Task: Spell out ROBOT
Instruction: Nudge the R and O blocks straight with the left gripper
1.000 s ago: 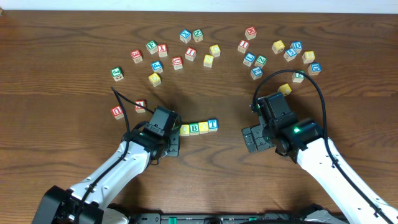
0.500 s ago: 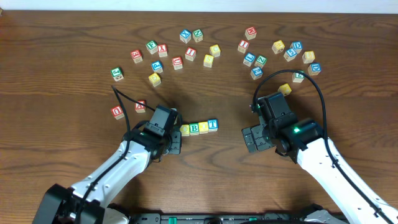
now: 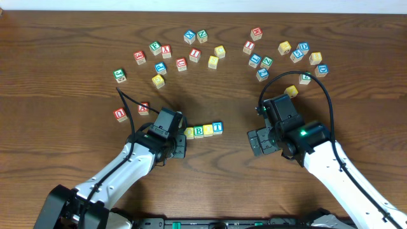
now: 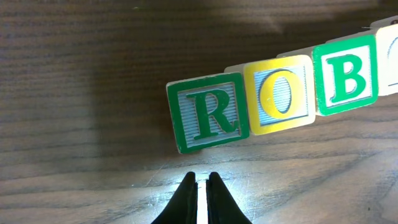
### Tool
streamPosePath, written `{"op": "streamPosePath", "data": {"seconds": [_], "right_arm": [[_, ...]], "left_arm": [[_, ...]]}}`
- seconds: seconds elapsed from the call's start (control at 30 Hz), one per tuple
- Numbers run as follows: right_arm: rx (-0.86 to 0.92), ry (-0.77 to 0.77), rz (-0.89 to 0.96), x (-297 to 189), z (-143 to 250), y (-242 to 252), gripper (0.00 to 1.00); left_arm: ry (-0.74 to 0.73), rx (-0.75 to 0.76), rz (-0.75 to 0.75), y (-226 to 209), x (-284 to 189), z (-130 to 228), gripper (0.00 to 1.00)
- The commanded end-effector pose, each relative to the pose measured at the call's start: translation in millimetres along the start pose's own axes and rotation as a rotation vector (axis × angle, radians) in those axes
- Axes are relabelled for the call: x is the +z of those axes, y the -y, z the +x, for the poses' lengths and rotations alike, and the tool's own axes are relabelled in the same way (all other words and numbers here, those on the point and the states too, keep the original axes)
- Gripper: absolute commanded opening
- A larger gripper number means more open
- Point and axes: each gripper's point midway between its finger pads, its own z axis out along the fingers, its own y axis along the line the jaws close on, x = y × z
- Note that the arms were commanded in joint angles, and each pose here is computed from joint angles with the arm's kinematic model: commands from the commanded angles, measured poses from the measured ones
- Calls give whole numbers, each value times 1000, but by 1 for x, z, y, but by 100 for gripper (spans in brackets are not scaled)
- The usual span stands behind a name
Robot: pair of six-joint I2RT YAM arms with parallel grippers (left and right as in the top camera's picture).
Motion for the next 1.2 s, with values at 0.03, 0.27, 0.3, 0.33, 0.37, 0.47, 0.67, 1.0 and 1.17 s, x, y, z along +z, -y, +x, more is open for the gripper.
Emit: {"op": "streamPosePath", "data": {"seconds": [0.03,0.27,0.3,0.33,0.37,0.47,0.67,1.0,1.17], "right_arm": [[11,-9,12,3,2,2,99],[12,-9,12,3,2,2,99],[12,-9,12,3,2,2,99],[11,-9,12,3,2,2,99],[12,-9,12,3,2,2,99],[11,-9,12,3,2,2,99],[11,-9,12,3,2,2,99],[11,-9,12,3,2,2,99],[11,-9,12,3,2,2,99]], "left_arm": [[-14,20,1,0,3,4,7],[-14,20,1,0,3,4,7],[-14,20,1,0,3,4,7],[-14,20,1,0,3,4,7],[-14,20,1,0,3,4,8],[-14,19,1,0,2,4,8],[13,21,-10,-2,-12,3,7],[225,21,-29,-6,-63,-25,8],[311,8,-104,-19,-79,-36,7]]}}
